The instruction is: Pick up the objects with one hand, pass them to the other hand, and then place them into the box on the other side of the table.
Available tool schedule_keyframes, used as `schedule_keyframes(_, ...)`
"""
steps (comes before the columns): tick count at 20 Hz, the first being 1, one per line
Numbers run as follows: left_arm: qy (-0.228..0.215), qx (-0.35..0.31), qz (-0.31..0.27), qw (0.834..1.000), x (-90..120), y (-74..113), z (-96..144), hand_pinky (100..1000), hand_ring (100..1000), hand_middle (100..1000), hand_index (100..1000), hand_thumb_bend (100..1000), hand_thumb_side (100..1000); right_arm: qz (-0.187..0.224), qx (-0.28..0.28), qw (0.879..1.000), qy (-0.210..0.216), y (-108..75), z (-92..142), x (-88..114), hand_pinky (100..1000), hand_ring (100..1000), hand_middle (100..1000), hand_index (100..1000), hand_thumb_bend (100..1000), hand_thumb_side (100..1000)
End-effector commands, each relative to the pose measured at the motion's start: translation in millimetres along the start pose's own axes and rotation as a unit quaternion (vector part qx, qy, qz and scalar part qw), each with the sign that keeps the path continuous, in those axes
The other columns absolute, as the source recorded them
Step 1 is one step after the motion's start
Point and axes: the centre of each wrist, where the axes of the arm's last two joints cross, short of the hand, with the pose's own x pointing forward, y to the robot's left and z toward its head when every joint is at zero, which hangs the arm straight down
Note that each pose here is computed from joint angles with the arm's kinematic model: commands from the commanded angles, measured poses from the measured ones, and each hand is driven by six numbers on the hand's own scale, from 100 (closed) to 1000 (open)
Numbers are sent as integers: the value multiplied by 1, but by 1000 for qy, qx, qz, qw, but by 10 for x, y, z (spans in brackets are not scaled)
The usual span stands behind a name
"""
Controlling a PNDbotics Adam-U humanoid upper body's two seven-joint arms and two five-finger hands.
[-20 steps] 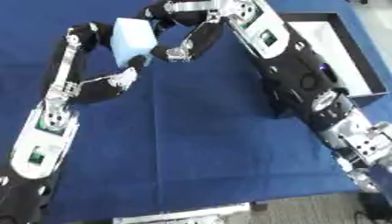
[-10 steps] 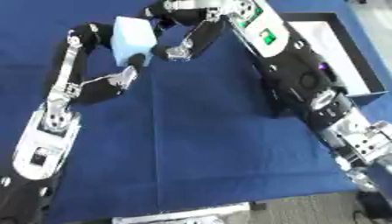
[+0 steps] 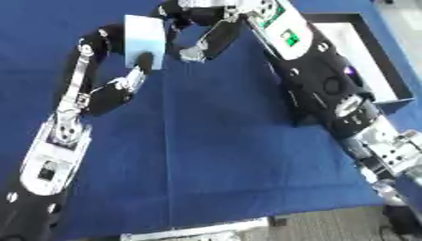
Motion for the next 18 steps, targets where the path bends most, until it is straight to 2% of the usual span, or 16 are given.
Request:
schedule_keyframes(1, -15, 5, -13, 1000, 56, 16, -55, 802, 565, 569, 820, 471, 452, 12, -4, 1000, 4, -83, 63, 49, 726, 1000, 614, 818, 100, 204)
schedule_keyframes(4, -17, 12, -16, 1000, 48, 11, -51, 785, 548, 536, 801, 423, 406, 11, -3, 1000, 6, -77, 60, 42, 723, 1000, 613, 817, 100, 203)
schedule_keyframes(6, -18, 20, -13, 1000, 43, 11, -48, 752, 517, 496, 753, 344, 346, 10, -4, 1000, 7, -76, 61, 39, 724, 1000, 613, 817, 100, 204)
schedule_keyframes(8, -16, 30, -8, 999, 39, 3, -46, 707, 469, 436, 684, 286, 329, 8, -3, 1000, 7, -69, 53, 34, 724, 1000, 613, 817, 100, 206)
schedule_keyframes(9, -15, 34, -6, 999, 39, -4, -47, 678, 434, 391, 633, 217, 314, 7, -2, 1000, 7, -64, 47, 33, 724, 1000, 612, 816, 100, 228)
schedule_keyframes(13, -11, 43, -4, 999, 38, -23, -52, 644, 396, 337, 566, 100, 308, 4, 0, 1000, 10, -48, 31, 24, 724, 1000, 611, 816, 100, 246)
schedule_keyframes(18, -7, 47, -1, 999, 18, -32, -42, 631, 379, 304, 522, 100, 320, 2, 0, 1000, 8, -47, 28, 28, 729, 1000, 619, 825, 100, 258)
